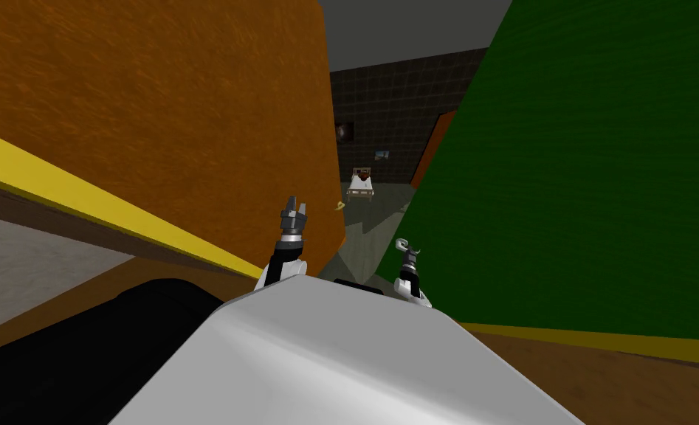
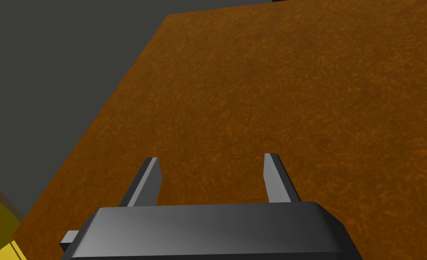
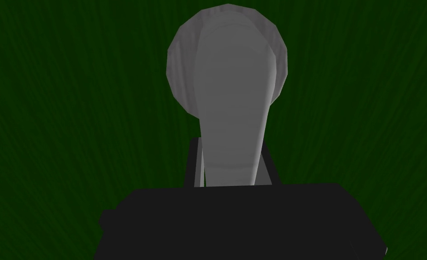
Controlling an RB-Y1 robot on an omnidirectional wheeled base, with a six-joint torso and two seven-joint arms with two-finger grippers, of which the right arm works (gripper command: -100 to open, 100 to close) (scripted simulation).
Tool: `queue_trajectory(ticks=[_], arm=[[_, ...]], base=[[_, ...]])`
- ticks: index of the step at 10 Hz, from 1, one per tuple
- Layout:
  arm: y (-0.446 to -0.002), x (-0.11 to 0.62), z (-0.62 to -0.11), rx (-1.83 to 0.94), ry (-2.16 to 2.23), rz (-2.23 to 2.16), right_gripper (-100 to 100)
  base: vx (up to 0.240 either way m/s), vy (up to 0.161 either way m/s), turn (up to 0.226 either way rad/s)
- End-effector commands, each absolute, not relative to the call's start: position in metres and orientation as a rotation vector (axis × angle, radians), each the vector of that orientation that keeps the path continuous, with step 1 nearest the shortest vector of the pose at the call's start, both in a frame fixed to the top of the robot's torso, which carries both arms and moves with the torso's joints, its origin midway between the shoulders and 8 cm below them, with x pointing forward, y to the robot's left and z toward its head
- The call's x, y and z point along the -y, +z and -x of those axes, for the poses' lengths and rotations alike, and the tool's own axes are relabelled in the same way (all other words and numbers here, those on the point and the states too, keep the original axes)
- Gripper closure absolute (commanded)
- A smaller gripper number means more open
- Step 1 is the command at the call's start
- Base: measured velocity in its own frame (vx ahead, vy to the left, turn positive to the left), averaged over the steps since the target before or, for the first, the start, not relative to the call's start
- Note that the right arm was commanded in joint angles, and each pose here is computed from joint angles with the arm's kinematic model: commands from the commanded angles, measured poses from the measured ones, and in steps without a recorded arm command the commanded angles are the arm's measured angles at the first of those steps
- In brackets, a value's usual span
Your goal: Push the door open
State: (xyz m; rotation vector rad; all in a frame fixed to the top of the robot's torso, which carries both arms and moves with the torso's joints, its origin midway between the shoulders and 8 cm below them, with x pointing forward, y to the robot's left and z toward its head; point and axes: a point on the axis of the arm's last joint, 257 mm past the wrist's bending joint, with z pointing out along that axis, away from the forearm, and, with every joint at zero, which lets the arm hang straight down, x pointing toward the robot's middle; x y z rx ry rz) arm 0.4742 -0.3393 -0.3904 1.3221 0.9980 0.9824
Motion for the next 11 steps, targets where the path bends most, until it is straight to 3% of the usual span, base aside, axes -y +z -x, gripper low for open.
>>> queue_trajectory(ticks=[1, 11], arm=[[-0.384, 0.351, -0.476, -0.962, 0.958, -1.317, 100], [-0.388, 0.375, -0.466, -0.894, 0.869, -1.358, 100]], base=[[0.198, 0.043, -0.097], [0.163, 0.014, -0.065]])
